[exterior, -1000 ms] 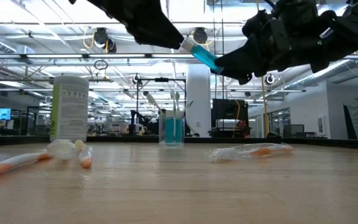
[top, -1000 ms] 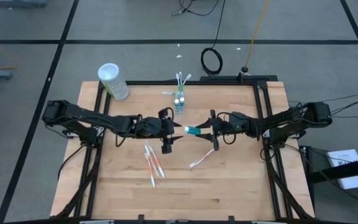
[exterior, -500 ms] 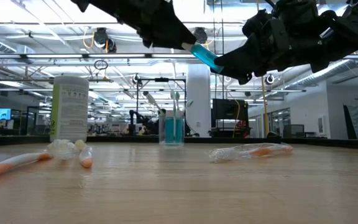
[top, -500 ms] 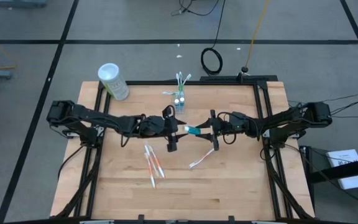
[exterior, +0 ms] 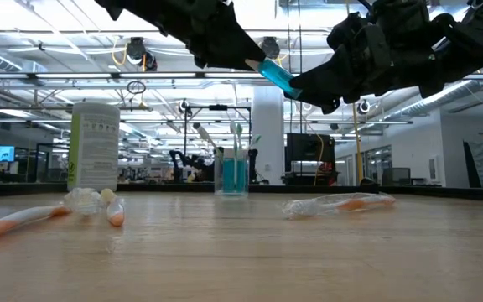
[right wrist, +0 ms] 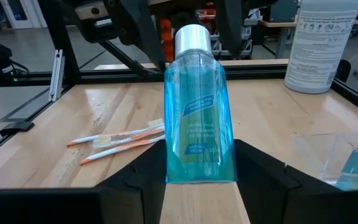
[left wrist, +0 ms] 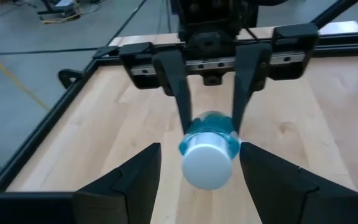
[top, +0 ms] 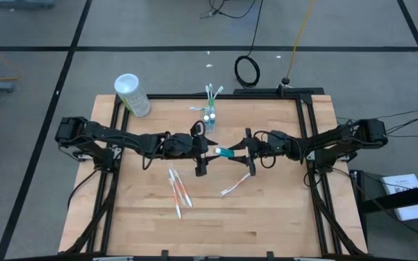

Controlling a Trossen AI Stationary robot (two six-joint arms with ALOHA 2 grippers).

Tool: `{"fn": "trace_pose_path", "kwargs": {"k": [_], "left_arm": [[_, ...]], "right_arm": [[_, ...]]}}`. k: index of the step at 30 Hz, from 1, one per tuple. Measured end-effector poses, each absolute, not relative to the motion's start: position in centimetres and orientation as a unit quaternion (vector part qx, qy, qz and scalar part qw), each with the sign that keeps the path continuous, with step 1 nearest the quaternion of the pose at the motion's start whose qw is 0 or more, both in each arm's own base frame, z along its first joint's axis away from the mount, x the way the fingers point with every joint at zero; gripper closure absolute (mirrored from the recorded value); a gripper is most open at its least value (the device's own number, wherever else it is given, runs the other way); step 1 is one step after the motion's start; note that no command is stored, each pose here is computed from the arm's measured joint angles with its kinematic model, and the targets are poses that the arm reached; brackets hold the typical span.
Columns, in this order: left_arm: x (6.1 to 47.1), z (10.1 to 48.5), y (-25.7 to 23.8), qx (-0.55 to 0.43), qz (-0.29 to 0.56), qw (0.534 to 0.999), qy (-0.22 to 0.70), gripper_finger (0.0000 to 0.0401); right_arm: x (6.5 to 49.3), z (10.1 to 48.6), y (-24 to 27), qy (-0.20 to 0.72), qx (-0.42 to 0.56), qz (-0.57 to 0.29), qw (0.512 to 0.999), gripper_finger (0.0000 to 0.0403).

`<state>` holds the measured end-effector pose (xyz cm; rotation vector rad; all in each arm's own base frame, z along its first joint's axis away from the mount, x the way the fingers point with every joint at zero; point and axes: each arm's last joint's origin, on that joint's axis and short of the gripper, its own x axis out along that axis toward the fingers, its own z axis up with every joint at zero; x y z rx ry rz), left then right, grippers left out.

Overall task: Pick & Place toothbrushing station
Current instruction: Put the blue mouthwash bottle into the transparent organizer

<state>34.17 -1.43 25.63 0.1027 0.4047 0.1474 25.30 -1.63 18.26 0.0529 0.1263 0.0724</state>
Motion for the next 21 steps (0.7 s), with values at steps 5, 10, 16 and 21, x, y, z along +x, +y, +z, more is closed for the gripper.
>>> {"fn": "trace_pose_path", "kwargs": {"k": [5,10,16,21], "left_arm": [[34.18,25.64,-1.46,0.050,0.068,0.976,0.201,0.0202],[34.18,25.64,-1.42,0.049,0.067,0.976,0.200,0.0266],[34.17,25.65,-1.48,0.048,0.062,0.977,0.200,0.0302],[33.91,26.10,-1.41,0.045,0.070,0.977,0.195,0.0302]], "right_arm": [[25.30,18.26,-1.63,0.063,0.026,0.036,0.997,0.0247],[25.30,18.26,-1.63,0.063,0.026,0.037,0.997,0.0244],[25.29,18.19,-1.61,0.067,0.021,0.039,0.997,0.0246],[25.32,18.15,-1.62,0.072,0.026,0.037,0.996,0.0233]]}}
